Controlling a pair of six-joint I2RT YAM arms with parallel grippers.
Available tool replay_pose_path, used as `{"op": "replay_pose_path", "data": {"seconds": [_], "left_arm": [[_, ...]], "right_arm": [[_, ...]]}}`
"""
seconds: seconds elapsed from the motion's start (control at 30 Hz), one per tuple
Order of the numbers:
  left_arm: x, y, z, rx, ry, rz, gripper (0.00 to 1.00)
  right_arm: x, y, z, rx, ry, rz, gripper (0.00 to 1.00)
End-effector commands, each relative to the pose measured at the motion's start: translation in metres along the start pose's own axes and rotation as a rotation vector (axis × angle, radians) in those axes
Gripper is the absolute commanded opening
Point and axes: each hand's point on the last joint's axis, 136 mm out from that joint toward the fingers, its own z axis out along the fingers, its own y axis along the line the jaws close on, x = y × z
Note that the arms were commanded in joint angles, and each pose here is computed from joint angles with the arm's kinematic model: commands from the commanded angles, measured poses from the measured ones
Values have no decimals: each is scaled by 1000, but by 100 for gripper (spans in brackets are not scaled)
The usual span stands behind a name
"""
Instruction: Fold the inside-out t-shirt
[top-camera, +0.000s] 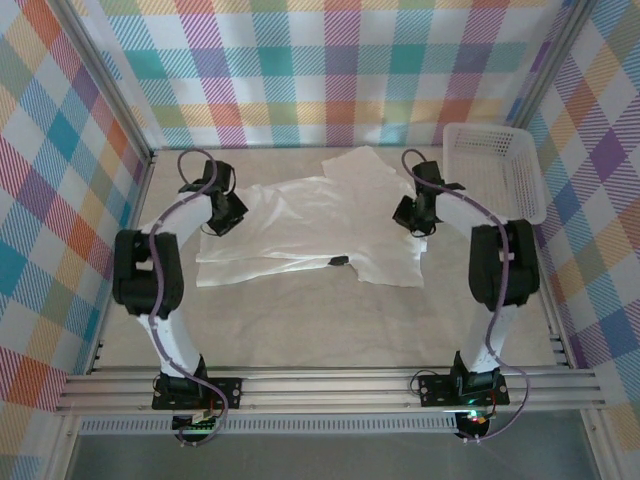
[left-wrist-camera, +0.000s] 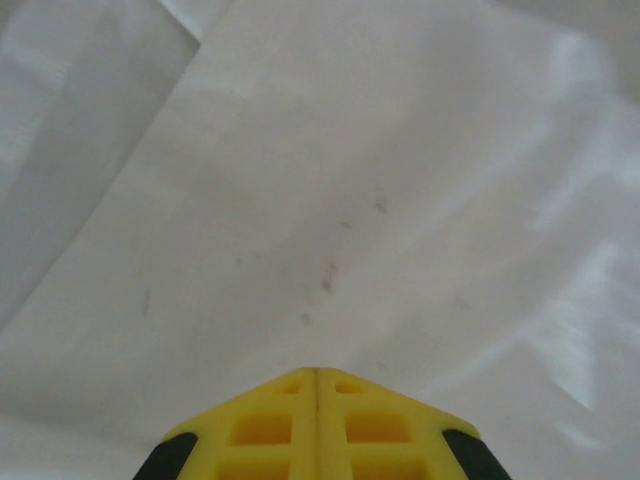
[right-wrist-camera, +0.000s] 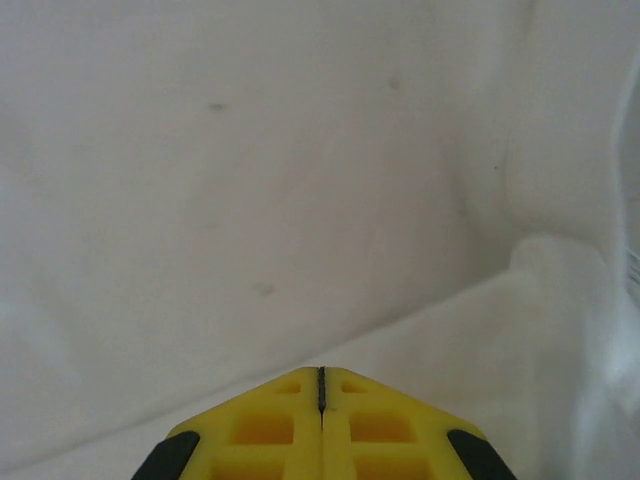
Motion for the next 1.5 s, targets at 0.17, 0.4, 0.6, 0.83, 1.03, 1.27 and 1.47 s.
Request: {"op": "replay_pose_path", "data": {"seconds": [0.17,0.4,0.6,0.83,1.03,1.27,1.47], "left_arm": [[26,45,37,-142,104,-48,0],[86,116,8,-250,155,-88,0],[115,133,-41,-147,102,-100,0],[68,82,-95,27,-29,107,54],[72,61,-112,179,-61,145,65],[71,59,-119,200,-85,129,67],[75,68,-110,158,-61,104,67]], "right_arm": [[32,-24,21,42,110,1,5],[105,-71,-1,112,212,62,6],[128,-71,-45,23,170,30,17],[148,-113,-120,188,65,95,40],[228,-165,-108,311,233,265,41],[236,-163,-94,397,280,153,49],[239,-140,-64,297,331,152,27]]}}
